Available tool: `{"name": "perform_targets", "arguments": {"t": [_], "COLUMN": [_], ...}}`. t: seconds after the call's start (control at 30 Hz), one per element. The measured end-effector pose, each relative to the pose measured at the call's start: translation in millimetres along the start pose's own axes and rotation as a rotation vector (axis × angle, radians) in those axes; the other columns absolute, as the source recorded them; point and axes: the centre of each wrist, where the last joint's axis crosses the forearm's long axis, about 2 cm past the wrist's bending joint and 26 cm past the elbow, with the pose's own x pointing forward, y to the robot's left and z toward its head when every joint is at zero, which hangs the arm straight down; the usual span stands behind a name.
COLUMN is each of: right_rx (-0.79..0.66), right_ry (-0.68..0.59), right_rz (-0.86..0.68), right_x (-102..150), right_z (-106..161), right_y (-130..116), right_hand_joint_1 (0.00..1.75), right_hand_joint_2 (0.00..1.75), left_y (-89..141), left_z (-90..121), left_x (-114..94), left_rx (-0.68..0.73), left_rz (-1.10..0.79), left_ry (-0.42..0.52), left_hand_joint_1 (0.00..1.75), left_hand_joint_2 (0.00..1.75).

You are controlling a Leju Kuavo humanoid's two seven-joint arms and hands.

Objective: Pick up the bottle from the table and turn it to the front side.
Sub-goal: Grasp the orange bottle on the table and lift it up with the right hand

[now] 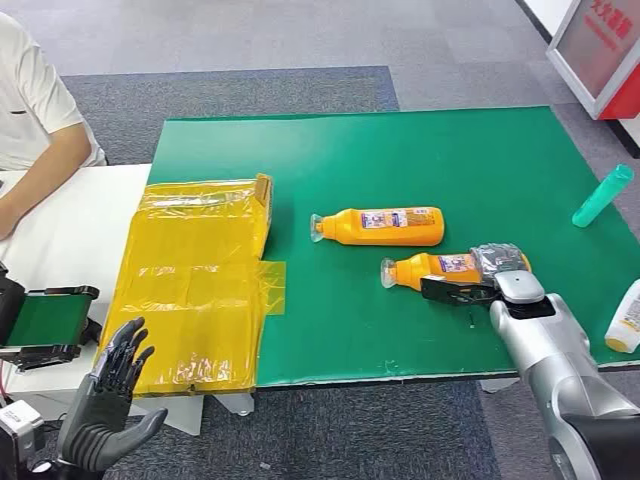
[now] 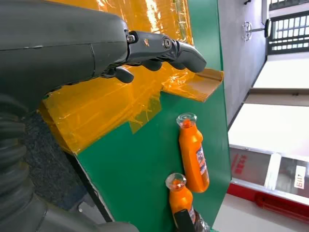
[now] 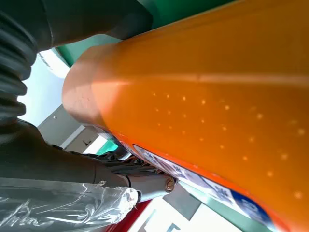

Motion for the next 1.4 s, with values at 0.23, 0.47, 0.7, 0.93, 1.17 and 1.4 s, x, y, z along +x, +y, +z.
{"name": "perform_targets", "arguments": {"t": [0.23, 0.47, 0.7, 0.93, 1.17, 1.4], "right_rx": [0.017, 0.021, -0.031, 0.019, 0.043, 0.004], "right_ry": [0.002, 0.002, -0.366, -0.632, -0.862, -1.074], "right_rz": [-0.003, -0.002, -0.653, -1.163, -1.530, -1.691], "right_x": [-1, -2, 25, 56, 89, 123], "right_z": [-1, -1, 16, 50, 81, 102], "right_y": [-1, -3, 9, 41, 50, 20], "right_hand_joint_1": [1.75, 1.75, 1.75, 1.75, 1.75, 1.75], "right_hand_joint_2": [1.75, 1.75, 1.75, 1.75, 1.75, 1.75], "left_y": [0, 0, 5, 15, 28, 36], "left_z": [0, -1, -9, -16, -37, -80], "left_x": [0, 0, 2, 4, 3, 11], "left_rx": [-0.004, -0.005, -0.005, 0.001, -0.006, -0.039], "left_rz": [0.005, 0.007, 0.040, 0.091, 0.203, 0.189], "left_ry": [-0.006, -0.009, -0.075, -0.109, -0.113, -0.120], "left_hand_joint_1": [0.00, 0.00, 0.00, 0.00, 0.00, 0.00], "left_hand_joint_2": [1.75, 1.75, 1.75, 1.75, 1.75, 1.75]}}
